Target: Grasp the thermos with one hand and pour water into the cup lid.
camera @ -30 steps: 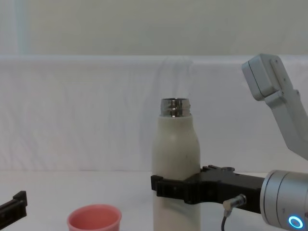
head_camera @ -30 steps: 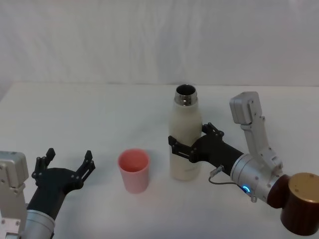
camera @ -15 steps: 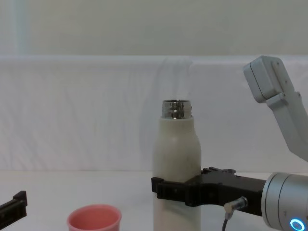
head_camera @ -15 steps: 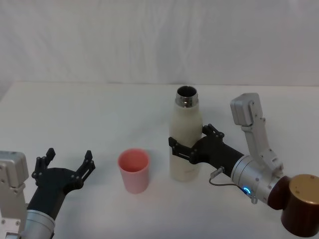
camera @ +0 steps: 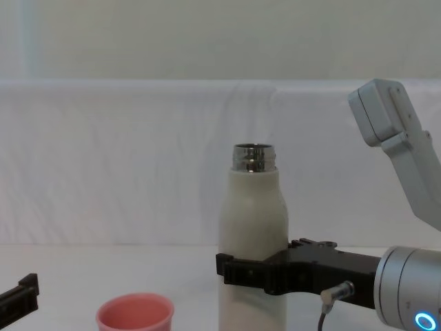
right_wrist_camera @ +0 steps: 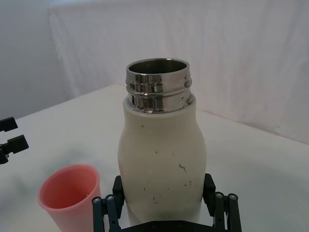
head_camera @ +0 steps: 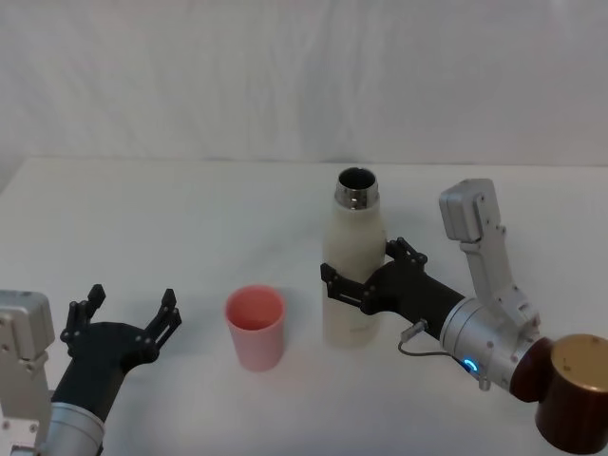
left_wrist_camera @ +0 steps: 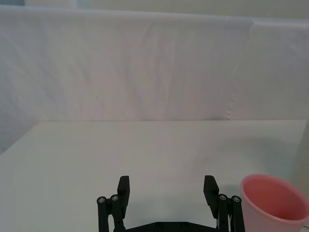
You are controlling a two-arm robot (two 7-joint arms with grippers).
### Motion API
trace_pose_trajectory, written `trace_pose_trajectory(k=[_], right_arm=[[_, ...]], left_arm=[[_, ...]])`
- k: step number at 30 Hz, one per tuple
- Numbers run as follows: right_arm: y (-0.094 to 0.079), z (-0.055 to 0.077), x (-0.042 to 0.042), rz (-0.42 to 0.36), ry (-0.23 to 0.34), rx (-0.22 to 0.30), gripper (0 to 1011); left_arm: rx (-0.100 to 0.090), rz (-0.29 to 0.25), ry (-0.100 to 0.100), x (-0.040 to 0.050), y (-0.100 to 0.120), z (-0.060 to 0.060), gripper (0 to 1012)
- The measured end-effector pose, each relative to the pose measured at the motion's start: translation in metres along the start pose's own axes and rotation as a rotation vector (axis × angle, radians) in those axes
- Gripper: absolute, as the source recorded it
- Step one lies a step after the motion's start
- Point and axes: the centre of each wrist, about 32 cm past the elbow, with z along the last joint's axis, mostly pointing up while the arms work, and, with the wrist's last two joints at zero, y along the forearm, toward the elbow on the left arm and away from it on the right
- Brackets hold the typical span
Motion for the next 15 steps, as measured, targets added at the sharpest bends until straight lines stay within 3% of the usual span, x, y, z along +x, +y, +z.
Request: trace_pose_trajectory(k=[15], right_arm=[[0.0000,0.0001,0.0001,-0.001,0.000,-0.001,1000]], left_arm=[[0.000,0.000,0.000,0.0000,0.0000,0.0000,1001]])
